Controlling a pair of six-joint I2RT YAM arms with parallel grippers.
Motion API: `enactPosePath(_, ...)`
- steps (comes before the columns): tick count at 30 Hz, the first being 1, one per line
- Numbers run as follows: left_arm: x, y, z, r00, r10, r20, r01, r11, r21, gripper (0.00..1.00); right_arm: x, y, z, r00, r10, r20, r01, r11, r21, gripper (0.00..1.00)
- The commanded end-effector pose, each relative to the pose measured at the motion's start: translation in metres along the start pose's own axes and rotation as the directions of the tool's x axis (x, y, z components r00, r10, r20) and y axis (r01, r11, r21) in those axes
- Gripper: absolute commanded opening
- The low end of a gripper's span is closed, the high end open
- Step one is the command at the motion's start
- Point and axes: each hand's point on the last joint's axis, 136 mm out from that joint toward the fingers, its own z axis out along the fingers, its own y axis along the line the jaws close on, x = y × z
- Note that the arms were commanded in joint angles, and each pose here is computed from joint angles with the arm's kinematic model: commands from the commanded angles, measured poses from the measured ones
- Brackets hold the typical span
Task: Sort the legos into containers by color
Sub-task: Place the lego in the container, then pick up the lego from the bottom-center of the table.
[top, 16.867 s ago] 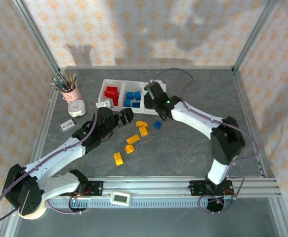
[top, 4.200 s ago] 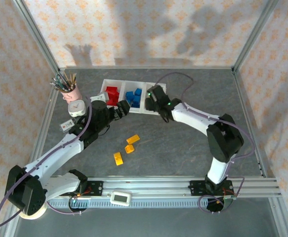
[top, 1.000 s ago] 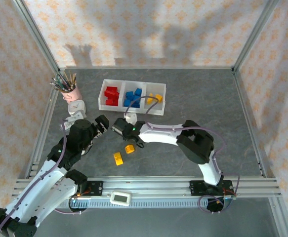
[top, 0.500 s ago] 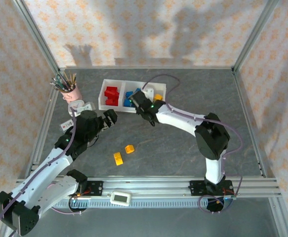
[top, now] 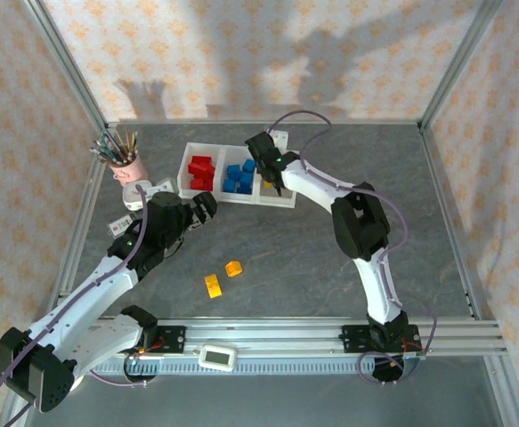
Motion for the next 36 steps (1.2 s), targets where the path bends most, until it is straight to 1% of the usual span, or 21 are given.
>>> enactPosePath(1, -0.019, -0.015, -0.004, 0.999, 0.005, 0.048, -0.007, 0.999, 0.04, 0.99, -0.014, 0.0, -0.005, 1.0, -0.02, 0.016, 0.02, 1.0, 0.009, 0.52)
enactPosePath(4, -0.02, -0.015, -0.004, 0.999, 0.003, 0.051, -0.005, 0.999, 0.042, 0.99, -0.022, 0.002, -0.018, 1.0, -0.011, 0.027, 0.012, 1.0, -0.023, 0.58)
enactPosePath(6, -0.021, -0.015, -0.006, 0.999, 0.003, 0.052, -0.005, 0.999, 0.042, 0.99, -0.022, 0.003, -0.029, 1.0, -0.012, 0.02, 0.013, 0.998, -0.054, 0.59)
enactPosePath(8, -0.021, -0.012, -0.008, 0.998, 0.006, 0.055, -0.007, 0.999, 0.035, 0.99, -0.014, 0.008, -0.044, 0.999, -0.03, 0.011, 0.031, 0.994, -0.104, 0.61)
enactPosePath(11, -0.018, -0.005, -0.012, 0.998, 0.005, 0.055, -0.006, 1.0, 0.018, 0.99, 0.005, 0.01, -0.067, 0.998, -0.056, 0.003, 0.056, 0.989, -0.137, 0.63)
enactPosePath(14, -0.015, 0.002, -0.017, 0.999, 0.001, 0.052, -0.001, 1.0, 0.002, 0.99, 0.035, 0.015, -0.092, 0.994, -0.108, -0.025, 0.101, 0.976, -0.194, 0.65)
enactPosePath(19, -0.009, 0.016, -0.028, 0.998, -0.012, 0.055, 0.014, 1.0, -0.026, 0.99, 0.087, 0.03, -0.133, 0.976, -0.21, -0.061, 0.181, 0.932, -0.313, 0.7)
enactPosePath(27, 0.002, 0.04, -0.045, 0.998, -0.038, 0.047, 0.043, 0.995, -0.091, 0.99, 0.18, 0.06, -0.181, 0.933, -0.333, -0.132, 0.238, 0.852, -0.466, 0.76)
enactPosePath(32, 0.006, 0.049, -0.051, 0.997, -0.059, 0.048, 0.064, 0.992, -0.106, 0.99, 0.228, 0.08, -0.198, 0.907, -0.391, -0.156, 0.265, 0.818, -0.51, 0.78)
enactPosePath(36, 0.006, 0.052, -0.054, 0.996, -0.065, 0.059, 0.072, 0.991, -0.113, 0.99, 0.255, 0.086, -0.192, 0.89, -0.416, -0.188, 0.275, 0.817, -0.507, 0.79)
